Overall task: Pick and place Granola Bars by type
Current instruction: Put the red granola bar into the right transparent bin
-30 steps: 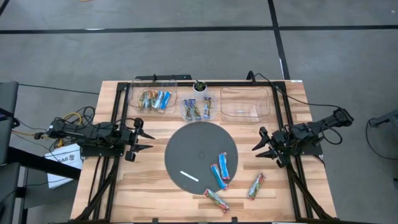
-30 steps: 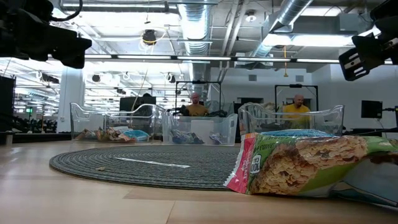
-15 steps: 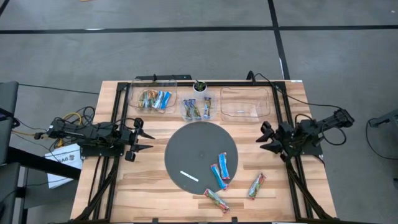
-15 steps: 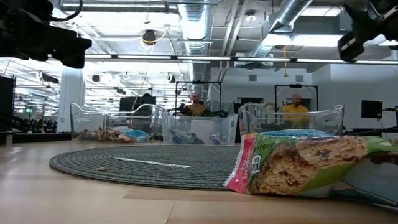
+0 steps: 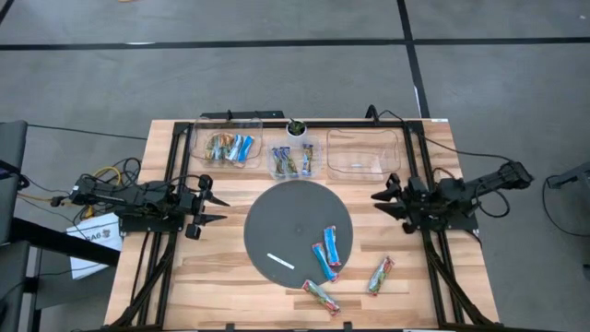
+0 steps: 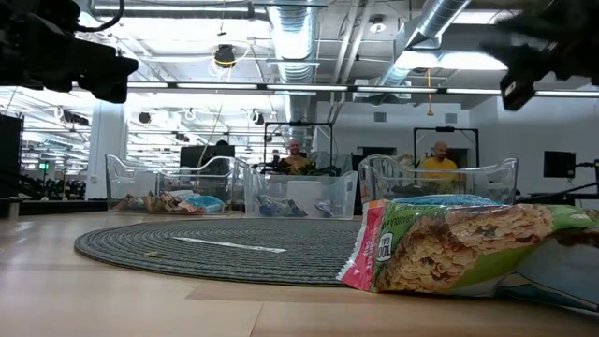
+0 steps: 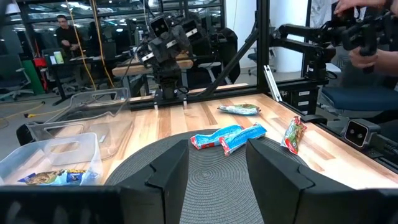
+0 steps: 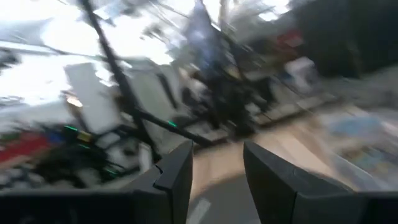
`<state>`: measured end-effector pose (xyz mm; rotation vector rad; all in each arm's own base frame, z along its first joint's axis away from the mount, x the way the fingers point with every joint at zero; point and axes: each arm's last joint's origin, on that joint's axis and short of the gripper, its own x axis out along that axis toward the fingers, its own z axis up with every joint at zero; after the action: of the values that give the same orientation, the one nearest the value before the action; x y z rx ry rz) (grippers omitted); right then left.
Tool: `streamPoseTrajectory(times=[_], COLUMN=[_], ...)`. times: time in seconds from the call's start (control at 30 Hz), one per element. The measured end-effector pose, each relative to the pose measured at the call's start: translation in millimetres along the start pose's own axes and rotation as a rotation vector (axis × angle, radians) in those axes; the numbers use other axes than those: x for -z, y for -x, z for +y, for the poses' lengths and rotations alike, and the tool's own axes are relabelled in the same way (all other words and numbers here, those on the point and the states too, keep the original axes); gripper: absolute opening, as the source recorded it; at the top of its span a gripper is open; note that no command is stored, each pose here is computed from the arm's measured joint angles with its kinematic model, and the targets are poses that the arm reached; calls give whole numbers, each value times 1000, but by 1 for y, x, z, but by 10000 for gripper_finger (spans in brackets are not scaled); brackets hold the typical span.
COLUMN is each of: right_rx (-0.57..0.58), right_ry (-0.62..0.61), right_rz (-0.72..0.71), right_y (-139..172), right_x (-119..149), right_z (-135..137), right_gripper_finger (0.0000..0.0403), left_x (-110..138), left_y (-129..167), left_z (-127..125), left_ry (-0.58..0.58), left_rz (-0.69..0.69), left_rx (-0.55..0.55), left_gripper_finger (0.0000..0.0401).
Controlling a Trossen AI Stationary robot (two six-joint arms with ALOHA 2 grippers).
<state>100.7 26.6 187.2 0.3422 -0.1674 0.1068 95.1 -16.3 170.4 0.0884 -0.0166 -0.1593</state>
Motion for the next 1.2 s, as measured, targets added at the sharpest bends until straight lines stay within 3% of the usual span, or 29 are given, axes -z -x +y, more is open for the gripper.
streamPoseTrajectory(times=[0.13, 0.27, 0.43, 0.73, 1.2], right_rx=[160, 220, 199, 212, 267], right_ry=[18, 55, 82, 242, 303], right_rz=[114, 186, 264, 450, 705], right_y=[-11, -32, -62, -111, -138], right_x=[3, -10, -24, -30, -24], right_z=[-2, 6, 19, 34, 41], right_gripper_finger=[134, 134, 134, 134, 134], left_x=[0, 0, 0, 0, 0], left_y=[0, 0, 0, 0, 0], left_z=[0, 0, 0, 0, 0], left_ry=[0, 0, 0, 0, 0], left_rz=[0, 0, 0, 0, 0], left_rx=[0, 0, 0, 0, 0], left_gripper_finger=[154, 154, 154, 154, 154])
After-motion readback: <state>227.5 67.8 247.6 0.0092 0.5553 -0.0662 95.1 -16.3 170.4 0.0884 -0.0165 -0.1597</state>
